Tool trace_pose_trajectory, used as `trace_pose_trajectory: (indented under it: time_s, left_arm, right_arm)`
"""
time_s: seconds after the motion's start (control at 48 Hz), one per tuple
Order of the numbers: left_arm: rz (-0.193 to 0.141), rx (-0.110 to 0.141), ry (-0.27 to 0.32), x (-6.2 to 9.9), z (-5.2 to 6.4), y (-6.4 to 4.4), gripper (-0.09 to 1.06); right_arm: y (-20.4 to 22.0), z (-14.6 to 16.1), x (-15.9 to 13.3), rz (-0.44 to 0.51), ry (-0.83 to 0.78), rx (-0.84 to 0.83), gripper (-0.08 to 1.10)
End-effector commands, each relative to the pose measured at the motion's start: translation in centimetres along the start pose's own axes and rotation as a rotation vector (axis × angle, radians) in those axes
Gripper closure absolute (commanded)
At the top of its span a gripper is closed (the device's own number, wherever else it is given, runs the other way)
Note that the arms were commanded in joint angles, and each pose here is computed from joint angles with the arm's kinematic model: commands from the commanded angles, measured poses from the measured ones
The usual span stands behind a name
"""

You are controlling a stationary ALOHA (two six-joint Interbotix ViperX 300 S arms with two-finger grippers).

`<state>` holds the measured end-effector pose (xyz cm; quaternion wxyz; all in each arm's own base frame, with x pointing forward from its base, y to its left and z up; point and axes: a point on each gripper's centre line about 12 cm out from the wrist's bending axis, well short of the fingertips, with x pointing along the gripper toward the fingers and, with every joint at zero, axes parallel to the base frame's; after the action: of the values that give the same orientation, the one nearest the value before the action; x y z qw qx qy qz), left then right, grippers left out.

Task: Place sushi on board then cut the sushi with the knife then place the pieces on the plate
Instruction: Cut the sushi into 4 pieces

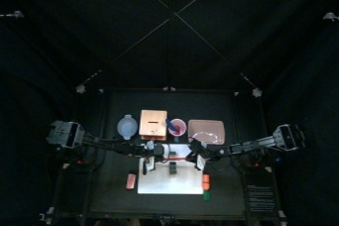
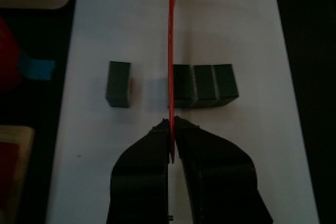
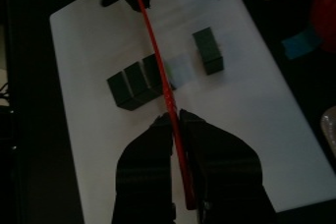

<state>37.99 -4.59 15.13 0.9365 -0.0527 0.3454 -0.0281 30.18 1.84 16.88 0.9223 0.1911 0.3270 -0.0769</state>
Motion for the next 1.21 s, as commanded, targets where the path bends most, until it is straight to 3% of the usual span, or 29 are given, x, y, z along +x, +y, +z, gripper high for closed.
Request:
trace_pose_trajectory:
  time_s: [0.021,0.125,0.292,0.812,1.208]
  left_arm:
    - [-0.045,0.025,-0.028,-0.3,0.8,-2.2,0.52]
    - [-0.055,0.021,-0.019,0.0,0.5,-2.7,0.52]
    - [-0.051,-0.012,0.002,0.6,0.0,-2.7,0.52]
    - [-0.048,-0.014,0.022,1.3,-0.5,-2.7,0.52]
    - [-0.042,-0.035,0.046,1.7,-1.3,-2.6,0.52]
  right_arm:
    - [0.7,0.6,-0.4,0.018,-0.021,0.023,0.69]
    - [0.9,-0.1,-0.1,0.019,0.004,0.034,0.69]
    - [0.8,-0.9,0.1,0.014,0.028,0.049,0.69]
    - [0.4,-1.6,0.3,0.001,0.049,0.054,0.69]
    - [0.4,-2.0,1.1,-0.011,0.073,0.055,0.69]
